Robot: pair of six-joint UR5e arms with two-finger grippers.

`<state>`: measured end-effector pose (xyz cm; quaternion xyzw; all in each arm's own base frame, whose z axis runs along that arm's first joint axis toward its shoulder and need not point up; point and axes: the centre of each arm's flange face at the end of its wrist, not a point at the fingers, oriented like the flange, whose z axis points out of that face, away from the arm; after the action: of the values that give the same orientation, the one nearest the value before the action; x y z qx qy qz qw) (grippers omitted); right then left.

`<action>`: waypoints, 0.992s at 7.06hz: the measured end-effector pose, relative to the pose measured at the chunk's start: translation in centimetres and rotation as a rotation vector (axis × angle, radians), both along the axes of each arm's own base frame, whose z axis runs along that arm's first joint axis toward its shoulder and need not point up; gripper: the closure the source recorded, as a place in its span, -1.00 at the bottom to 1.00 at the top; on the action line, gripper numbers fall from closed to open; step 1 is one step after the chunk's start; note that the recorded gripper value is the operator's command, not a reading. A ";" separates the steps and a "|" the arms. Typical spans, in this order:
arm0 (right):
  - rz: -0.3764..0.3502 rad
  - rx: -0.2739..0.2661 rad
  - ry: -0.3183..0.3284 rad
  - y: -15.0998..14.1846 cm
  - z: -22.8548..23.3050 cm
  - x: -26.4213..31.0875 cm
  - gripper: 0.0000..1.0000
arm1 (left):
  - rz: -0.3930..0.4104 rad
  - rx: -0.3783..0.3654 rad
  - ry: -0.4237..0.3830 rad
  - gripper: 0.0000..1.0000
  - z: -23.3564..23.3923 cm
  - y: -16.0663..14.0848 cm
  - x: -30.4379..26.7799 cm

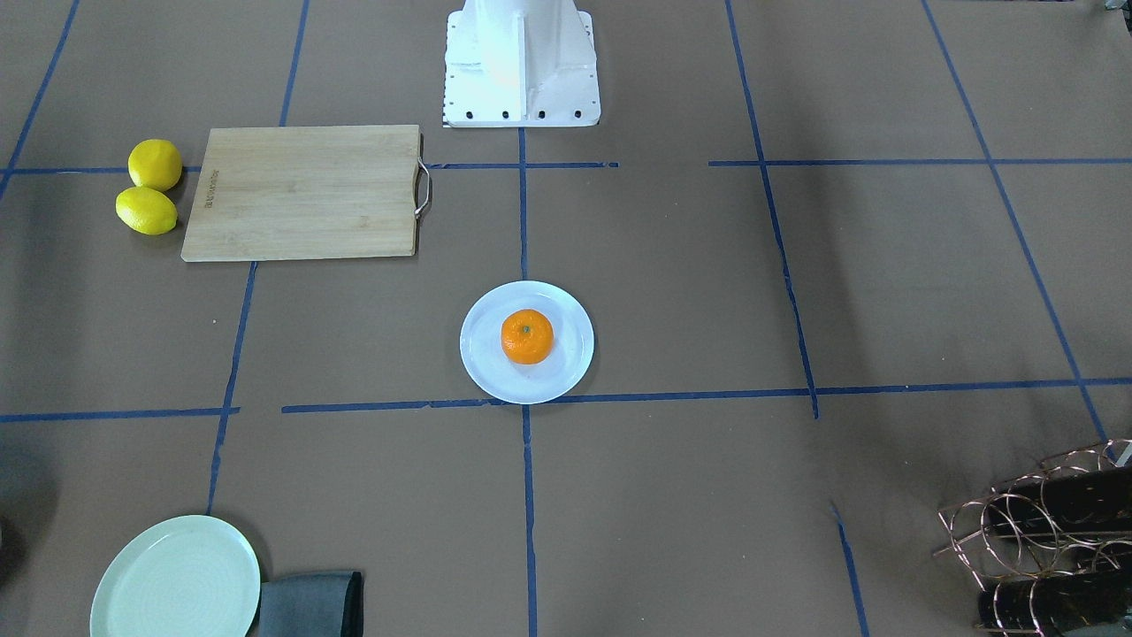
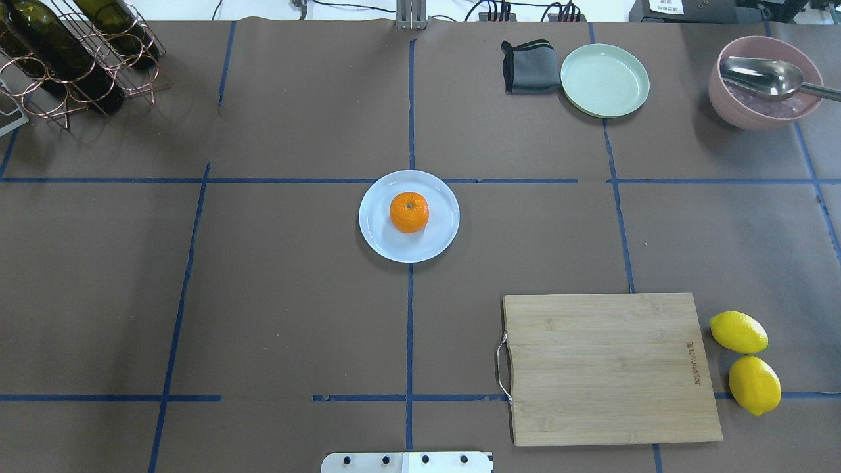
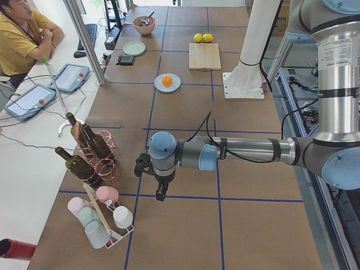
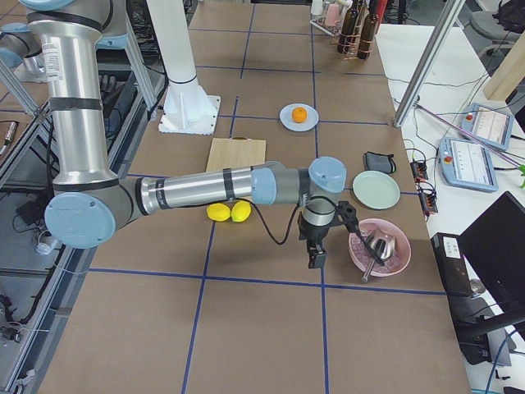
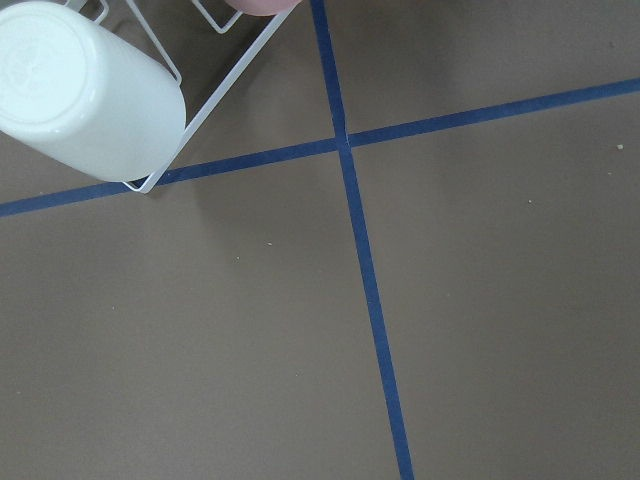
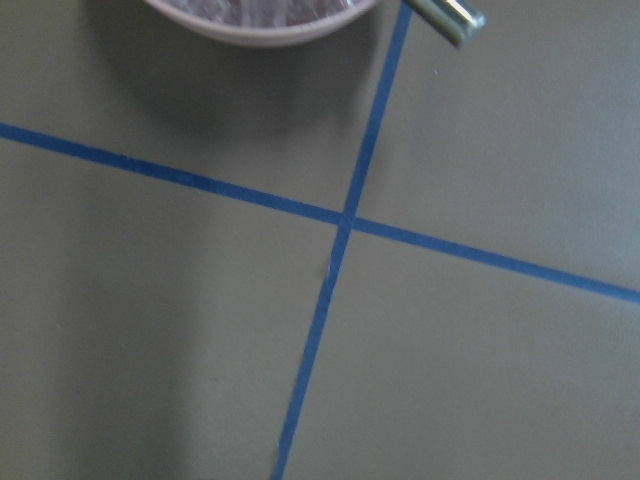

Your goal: Pick orange to plate

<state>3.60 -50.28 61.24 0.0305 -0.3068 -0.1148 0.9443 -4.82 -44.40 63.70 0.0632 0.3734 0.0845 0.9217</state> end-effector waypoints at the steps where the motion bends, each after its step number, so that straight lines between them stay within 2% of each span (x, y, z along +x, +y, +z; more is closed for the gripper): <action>1: 0.009 0.001 -0.004 1.9 2.0 0.4 -1.00 | -0.001 0.012 0.000 -1.00 -0.6 0.3 0.0; 3: 0.015 0.003 -0.022 2.9 3.0 0.4 -1.00 | -0.001 0.014 -0.001 -1.00 -0.8 0.5 0.0; 5: 0.015 0.002 -0.066 2.9 2.7 0.1 -1.00 | -0.001 0.004 -0.001 -1.00 -0.4 0.7 0.0; 7: 0.015 0.003 -0.078 2.9 2.6 0.0 -1.00 | -0.001 0.005 -0.003 -1.00 -0.4 0.6 0.0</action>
<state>3.61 -47.41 63.81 0.0386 -0.3429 -0.1067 0.9325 -4.85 -43.76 63.32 0.0657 0.3719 0.0852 0.9220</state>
